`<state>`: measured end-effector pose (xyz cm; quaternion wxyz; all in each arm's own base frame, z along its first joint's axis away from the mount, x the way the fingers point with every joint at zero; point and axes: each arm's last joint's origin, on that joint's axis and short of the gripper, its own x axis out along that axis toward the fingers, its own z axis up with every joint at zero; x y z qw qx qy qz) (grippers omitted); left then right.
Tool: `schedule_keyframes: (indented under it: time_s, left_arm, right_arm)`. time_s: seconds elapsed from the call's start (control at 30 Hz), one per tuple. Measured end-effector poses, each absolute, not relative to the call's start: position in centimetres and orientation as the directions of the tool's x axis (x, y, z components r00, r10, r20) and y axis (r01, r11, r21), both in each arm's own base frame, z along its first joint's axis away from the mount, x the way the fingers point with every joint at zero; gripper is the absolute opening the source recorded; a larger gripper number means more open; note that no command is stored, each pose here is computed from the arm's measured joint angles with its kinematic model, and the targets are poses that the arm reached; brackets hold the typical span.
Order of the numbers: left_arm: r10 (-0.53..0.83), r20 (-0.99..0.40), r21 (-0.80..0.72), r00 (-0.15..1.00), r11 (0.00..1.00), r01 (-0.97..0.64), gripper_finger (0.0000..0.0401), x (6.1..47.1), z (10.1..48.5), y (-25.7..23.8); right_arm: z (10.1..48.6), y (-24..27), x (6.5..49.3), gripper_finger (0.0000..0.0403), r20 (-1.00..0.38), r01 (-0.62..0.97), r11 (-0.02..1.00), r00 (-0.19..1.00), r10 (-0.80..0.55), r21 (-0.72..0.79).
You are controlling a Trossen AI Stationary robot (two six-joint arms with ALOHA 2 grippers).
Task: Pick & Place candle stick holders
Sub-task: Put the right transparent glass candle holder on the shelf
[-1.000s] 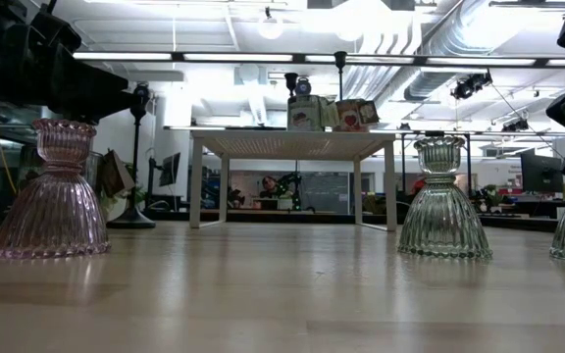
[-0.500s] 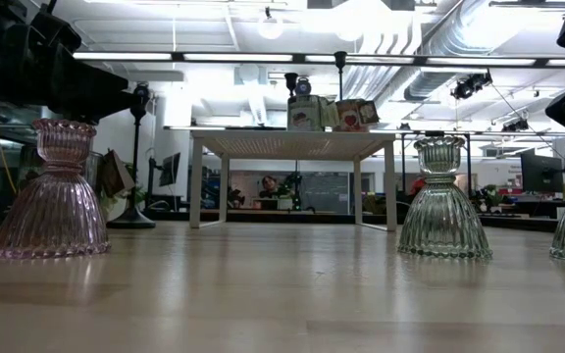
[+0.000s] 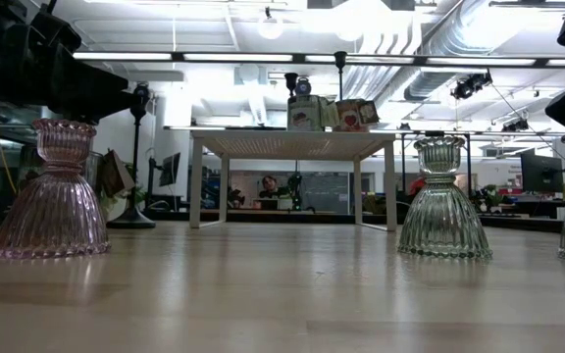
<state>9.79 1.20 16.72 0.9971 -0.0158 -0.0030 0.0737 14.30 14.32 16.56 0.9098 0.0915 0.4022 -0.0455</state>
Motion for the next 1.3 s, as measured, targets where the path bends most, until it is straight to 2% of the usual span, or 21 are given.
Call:
schedule_keyframes:
  time_s: [0.63, 1.07, 1.3]
  left_arm:
    - [0.147, 0.004, -0.032, 0.989, 0.989, -0.147, 0.0265, 9.8, 16.7, 1.2]
    - [0.147, 0.004, -0.032, 0.989, 0.989, -0.147, 0.0265, 9.8, 16.7, 1.2]
    - [0.147, 0.004, -0.032, 0.989, 0.989, -0.147, 0.0265, 9.8, 16.7, 1.2]
  right_arm:
    - [16.7, 14.3, 14.4, 0.0133, -0.737, 0.156, 0.98, 0.675, -0.016, 0.122]
    - [21.3, 13.3, 17.2, 0.0134, -0.724, 0.162, 0.985, 0.685, -0.076, 0.05]
    - [23.6, 10.9, 18.7, 0.0134, -0.717, 0.123, 0.99, 0.696, -0.032, 0.075]
